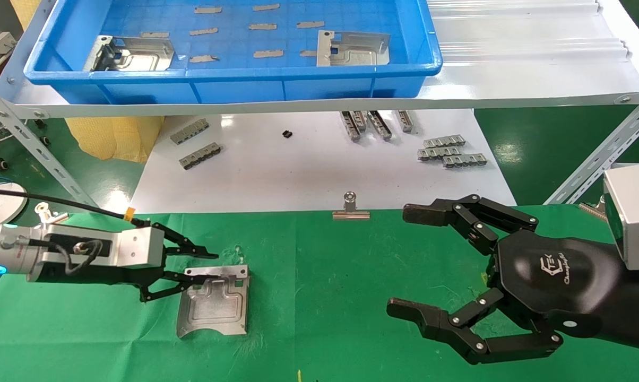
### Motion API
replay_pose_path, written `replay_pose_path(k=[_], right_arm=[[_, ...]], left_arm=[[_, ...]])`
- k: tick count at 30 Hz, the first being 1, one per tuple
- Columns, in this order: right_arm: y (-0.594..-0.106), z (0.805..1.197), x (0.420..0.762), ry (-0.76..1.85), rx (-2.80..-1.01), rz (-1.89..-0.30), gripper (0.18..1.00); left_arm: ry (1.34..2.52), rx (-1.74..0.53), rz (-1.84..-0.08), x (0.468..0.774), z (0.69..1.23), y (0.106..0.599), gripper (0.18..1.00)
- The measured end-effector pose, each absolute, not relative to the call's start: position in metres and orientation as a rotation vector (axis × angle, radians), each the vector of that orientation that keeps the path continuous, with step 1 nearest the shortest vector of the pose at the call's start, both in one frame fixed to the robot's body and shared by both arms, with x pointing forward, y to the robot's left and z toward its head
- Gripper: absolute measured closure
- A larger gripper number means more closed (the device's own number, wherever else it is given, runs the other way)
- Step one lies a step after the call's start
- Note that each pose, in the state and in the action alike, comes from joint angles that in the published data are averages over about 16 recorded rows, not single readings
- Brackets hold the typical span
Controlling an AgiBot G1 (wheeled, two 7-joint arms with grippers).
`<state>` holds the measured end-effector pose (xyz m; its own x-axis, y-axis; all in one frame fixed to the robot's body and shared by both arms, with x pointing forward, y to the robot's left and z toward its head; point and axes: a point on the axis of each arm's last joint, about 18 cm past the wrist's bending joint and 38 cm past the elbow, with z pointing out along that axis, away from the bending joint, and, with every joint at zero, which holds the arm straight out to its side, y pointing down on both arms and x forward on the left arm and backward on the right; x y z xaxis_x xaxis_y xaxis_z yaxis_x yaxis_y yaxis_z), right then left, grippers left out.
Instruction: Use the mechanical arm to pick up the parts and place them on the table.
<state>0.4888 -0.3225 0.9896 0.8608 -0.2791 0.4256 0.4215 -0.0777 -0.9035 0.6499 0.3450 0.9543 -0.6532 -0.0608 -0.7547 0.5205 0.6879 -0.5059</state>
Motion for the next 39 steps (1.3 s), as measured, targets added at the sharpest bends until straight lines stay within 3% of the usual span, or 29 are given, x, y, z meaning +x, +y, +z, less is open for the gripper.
replay_pose_path(k=[6, 15, 28, 39], right_arm=[[-0.322, 0.99, 0.489, -0.116, -1.544, -0.581, 0.179], [-0.323, 0.99, 0.489, -0.116, -1.544, -0.582, 0.179], [-0.323, 0.99, 0.489, -0.116, -1.544, -0.582, 0.179], [-0.323, 0.99, 0.489, -0.116, -1.544, -0.582, 0.179]], left_arm=[[2.081, 0.282, -1.057, 0.645, 0.953, 0.346, 0.777], [2.029, 0.157, -1.254, 0.638, 0.947, 0.347, 0.599], [2.005, 0.138, -1.323, 0.634, 0.946, 0.344, 0.321], [1.964, 0.144, -1.433, 0.623, 0.951, 0.335, 0.208]])
